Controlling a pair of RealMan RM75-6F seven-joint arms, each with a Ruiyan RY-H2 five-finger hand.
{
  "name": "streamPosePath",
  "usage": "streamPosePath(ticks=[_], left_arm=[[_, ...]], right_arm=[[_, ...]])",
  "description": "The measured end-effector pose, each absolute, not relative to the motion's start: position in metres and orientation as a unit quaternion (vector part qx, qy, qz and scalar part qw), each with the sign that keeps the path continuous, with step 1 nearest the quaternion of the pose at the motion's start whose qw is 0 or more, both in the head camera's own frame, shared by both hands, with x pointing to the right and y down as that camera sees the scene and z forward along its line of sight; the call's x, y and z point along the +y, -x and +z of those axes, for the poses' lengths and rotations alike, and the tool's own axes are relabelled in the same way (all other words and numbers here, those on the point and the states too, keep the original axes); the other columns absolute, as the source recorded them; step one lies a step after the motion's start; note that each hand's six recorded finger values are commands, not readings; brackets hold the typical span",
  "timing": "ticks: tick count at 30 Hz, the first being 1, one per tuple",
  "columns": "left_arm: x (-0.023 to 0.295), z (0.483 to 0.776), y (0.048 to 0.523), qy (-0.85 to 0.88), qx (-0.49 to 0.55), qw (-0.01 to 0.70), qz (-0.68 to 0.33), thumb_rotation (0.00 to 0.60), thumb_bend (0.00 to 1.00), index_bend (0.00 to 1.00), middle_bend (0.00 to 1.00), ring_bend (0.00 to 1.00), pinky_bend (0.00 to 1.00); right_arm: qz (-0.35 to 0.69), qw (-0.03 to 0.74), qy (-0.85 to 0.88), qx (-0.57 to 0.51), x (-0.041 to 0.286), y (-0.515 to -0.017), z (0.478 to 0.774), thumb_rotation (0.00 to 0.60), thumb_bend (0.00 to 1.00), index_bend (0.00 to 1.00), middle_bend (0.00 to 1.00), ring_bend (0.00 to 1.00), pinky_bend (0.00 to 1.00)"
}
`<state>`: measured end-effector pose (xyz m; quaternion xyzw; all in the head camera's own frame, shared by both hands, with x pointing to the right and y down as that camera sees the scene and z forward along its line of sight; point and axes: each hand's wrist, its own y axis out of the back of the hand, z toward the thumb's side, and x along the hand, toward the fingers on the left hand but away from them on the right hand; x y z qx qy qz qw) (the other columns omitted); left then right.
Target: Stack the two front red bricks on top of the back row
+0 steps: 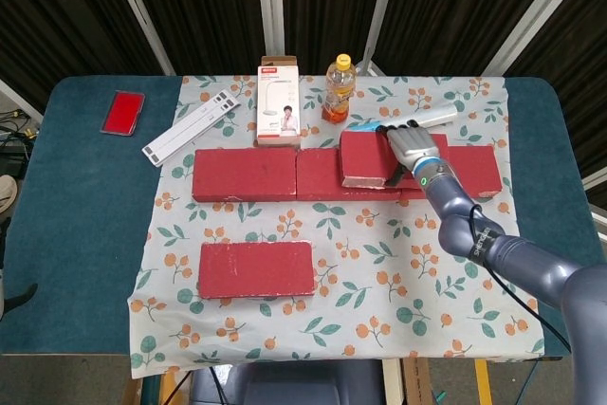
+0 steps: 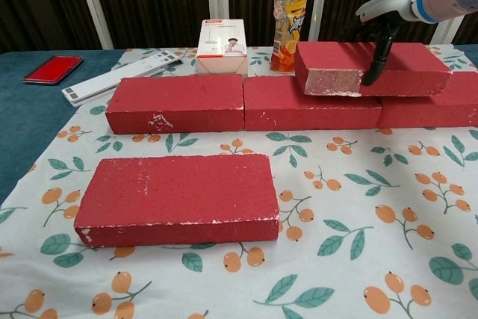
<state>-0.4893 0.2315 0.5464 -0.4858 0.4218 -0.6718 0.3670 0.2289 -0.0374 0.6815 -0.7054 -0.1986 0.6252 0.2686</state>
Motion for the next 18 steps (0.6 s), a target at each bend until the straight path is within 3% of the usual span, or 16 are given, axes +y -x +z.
streamPosePath(ticks=[18], left_arm=[[0.2312, 0.5489, 0.4882, 0.485, 0.418, 0.367, -0.674, 0.600, 0.03, 0.04, 0.00, 0.00, 0.17]], right_arm=[[0.625, 0.260, 0.710, -0.195, -0.0301, -0.2330, 0.6917, 0.600, 0.15, 0.32, 0.32, 0.25, 0.00]])
